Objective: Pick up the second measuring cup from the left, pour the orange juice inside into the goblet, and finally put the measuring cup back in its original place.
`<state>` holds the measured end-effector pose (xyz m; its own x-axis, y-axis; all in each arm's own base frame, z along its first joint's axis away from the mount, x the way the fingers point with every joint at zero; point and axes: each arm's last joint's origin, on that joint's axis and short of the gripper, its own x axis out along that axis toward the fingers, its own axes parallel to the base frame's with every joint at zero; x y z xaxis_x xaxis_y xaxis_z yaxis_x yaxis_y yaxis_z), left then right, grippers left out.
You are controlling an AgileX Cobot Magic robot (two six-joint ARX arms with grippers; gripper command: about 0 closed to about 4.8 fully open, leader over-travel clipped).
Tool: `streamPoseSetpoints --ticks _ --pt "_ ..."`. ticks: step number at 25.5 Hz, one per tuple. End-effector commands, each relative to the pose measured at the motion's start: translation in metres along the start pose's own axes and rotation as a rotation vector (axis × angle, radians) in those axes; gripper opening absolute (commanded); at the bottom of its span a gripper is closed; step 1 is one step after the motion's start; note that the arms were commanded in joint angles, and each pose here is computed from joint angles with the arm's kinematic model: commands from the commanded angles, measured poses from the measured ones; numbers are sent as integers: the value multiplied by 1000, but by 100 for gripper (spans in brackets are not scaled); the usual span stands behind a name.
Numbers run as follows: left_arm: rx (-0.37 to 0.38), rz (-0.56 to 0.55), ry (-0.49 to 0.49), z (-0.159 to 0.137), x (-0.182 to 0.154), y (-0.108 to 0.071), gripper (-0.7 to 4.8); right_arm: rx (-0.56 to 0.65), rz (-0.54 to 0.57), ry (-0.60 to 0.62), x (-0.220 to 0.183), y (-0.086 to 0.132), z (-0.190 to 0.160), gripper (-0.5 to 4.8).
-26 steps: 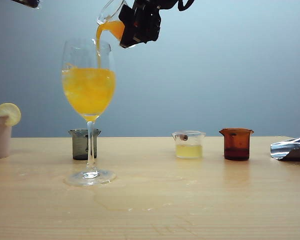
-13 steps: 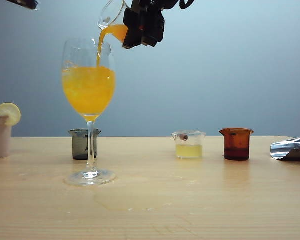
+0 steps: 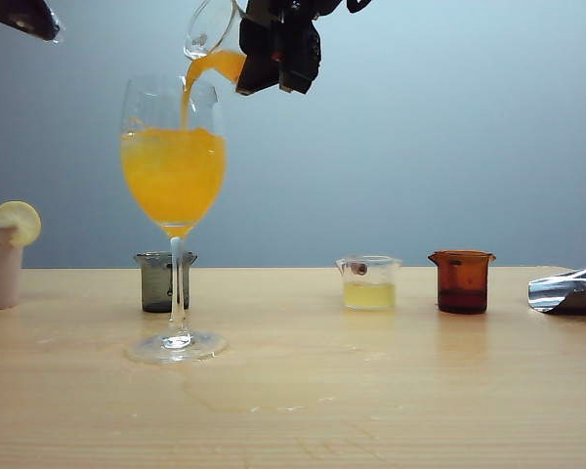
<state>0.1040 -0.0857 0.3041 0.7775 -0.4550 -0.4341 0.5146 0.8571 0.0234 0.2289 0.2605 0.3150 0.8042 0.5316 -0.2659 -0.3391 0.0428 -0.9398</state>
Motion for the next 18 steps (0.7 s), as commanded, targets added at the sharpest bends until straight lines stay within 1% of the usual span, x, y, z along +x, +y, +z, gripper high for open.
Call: streamPoseSetpoints --ticks 1,9,11,18 --pt "-1 0 -10 2 -1 0 -5 -30 -68 -6 -3 -9 4 111" --pt "0 0 -7 1 -1 0 -5 -59 -95 -2 -5 -10 9 111" --pt "2 2 7 0 -1 0 -5 -104 -103 -9 -6 -11 11 111" --pt "8 3 37 -3 0 0 -5 -122 -128 -17 -6 -13 13 111"
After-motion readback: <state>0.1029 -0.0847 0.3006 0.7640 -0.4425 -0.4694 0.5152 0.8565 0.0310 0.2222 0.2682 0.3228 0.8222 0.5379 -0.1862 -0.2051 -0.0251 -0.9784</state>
